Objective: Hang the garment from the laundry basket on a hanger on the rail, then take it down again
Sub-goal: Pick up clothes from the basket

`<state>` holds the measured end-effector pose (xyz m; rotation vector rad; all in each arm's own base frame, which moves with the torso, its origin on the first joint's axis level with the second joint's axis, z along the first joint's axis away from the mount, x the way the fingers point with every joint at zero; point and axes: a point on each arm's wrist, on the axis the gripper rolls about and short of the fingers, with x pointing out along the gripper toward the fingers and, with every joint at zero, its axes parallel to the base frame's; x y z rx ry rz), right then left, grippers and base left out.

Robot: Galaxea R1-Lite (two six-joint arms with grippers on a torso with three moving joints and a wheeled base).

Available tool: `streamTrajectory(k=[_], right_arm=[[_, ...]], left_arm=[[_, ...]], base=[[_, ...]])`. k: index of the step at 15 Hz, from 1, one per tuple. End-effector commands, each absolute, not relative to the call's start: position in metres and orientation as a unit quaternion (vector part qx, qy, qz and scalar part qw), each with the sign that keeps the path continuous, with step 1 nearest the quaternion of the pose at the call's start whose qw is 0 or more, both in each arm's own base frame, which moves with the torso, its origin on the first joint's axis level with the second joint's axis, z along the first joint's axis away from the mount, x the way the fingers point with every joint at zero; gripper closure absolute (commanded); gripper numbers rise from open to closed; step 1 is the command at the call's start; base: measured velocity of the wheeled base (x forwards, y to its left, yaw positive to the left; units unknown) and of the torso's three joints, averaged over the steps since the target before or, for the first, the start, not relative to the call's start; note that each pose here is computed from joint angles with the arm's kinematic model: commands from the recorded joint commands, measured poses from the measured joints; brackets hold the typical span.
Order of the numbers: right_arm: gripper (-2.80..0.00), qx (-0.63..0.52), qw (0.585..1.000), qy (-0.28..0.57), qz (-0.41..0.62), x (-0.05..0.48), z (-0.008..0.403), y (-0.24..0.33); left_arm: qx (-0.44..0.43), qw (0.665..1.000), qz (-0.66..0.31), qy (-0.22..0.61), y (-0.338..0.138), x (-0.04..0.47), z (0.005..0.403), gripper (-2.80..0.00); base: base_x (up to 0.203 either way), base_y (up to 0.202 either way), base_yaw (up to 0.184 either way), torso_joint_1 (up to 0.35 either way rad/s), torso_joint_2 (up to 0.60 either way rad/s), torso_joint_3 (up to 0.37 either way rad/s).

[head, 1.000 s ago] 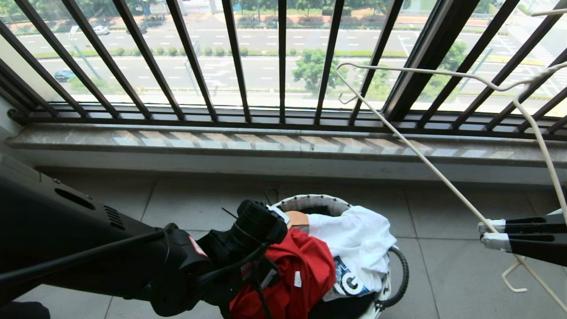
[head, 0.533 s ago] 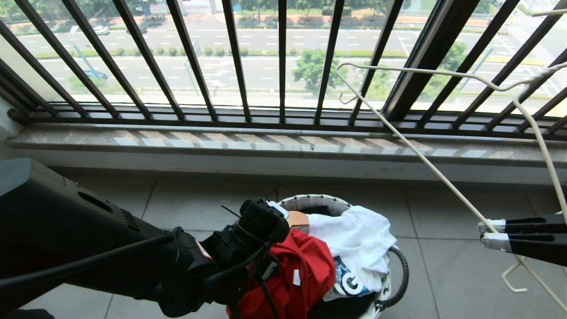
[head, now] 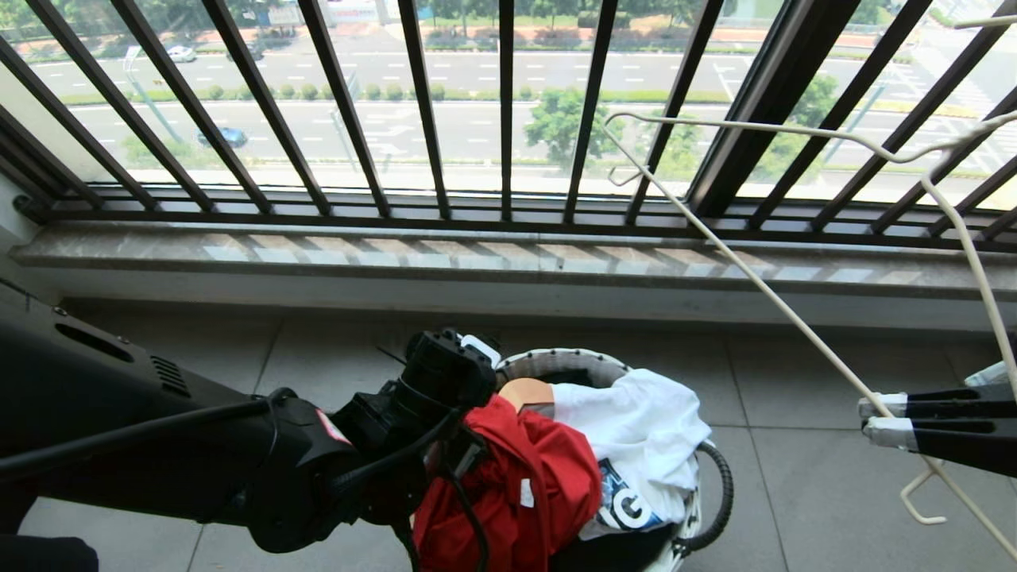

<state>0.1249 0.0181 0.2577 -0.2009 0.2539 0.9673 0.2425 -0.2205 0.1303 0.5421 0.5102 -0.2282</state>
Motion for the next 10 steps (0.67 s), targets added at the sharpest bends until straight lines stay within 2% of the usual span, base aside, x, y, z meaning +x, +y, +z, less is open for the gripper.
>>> streamTrajectory(k=[1, 4, 10], right_arm=[[0.00, -0.096, 0.871, 0.121, 0.465, 0.125, 0.258, 0.018], [0.00, -0.097, 0.871, 0.121, 0.465, 0.125, 0.258, 0.018], [0.00, -0.097, 0.871, 0.121, 0.465, 0.125, 0.258, 0.018]], left_arm=[[0.262, 0.927, -0.101, 0.248, -0.216, 0.246, 0.132, -2.80], [0.260, 0.930, -0.099, 0.239, -0.211, 0.246, 0.140, -2.80], [0.270, 0.924, -0.098, 0.251, -0.214, 0.248, 0.129, -2.80]], base=[[0.000, 0.000, 0.000, 0.000, 0.00, 0.000], [0.000, 0.000, 0.000, 0.000, 0.00, 0.000], [0.000, 0.000, 0.000, 0.000, 0.00, 0.000]])
